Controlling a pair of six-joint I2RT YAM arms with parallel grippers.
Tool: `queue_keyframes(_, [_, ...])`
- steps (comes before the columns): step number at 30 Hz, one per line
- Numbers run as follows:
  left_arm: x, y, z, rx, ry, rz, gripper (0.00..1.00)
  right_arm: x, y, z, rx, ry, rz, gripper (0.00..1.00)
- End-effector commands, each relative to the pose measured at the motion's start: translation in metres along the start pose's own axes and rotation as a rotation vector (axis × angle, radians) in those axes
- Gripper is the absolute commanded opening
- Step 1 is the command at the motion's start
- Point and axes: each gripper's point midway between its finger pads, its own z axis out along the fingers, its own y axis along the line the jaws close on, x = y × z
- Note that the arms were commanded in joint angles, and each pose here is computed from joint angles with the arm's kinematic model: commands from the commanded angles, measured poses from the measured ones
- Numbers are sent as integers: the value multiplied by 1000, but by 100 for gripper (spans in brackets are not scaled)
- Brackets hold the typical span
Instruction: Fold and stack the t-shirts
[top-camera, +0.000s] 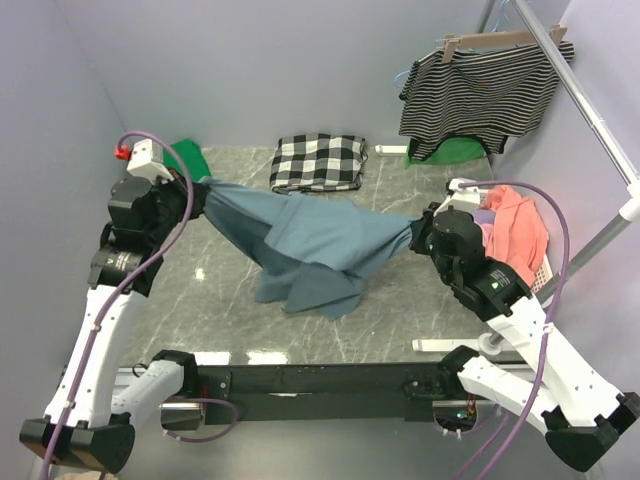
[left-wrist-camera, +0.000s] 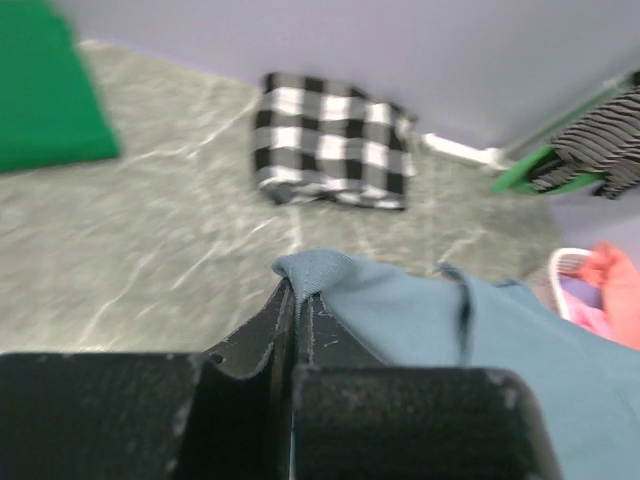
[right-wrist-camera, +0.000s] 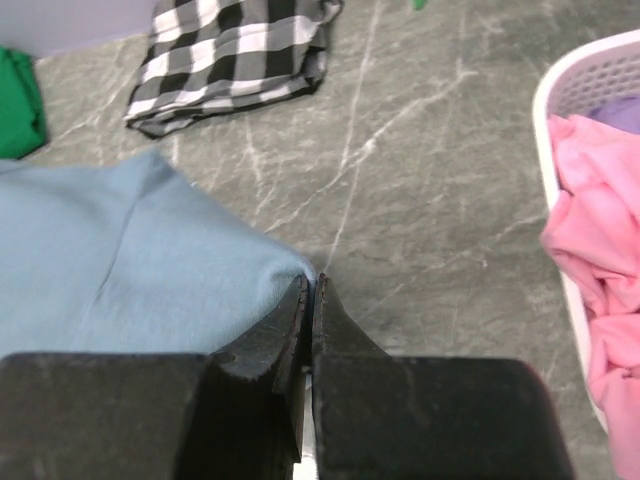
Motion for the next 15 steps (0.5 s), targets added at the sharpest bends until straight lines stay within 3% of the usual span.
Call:
queue_keyframes(1, [-37,17,-38,-151,-81,43,6,-16,-22,-2,123,-64,7,4])
queue_keyframes(7, [-60,33,-66,-288,-121,74,9,-17,-35,11,265,-23,-47,0])
queue_keyframes(9, [-67,43,-73,-346,-146,78,13,-12,-56,13,383,-3,-86,1])
queue_keyframes(15, [-40,58,-58,-357,-96,62,9,24,-116,53,595,101,-104,0])
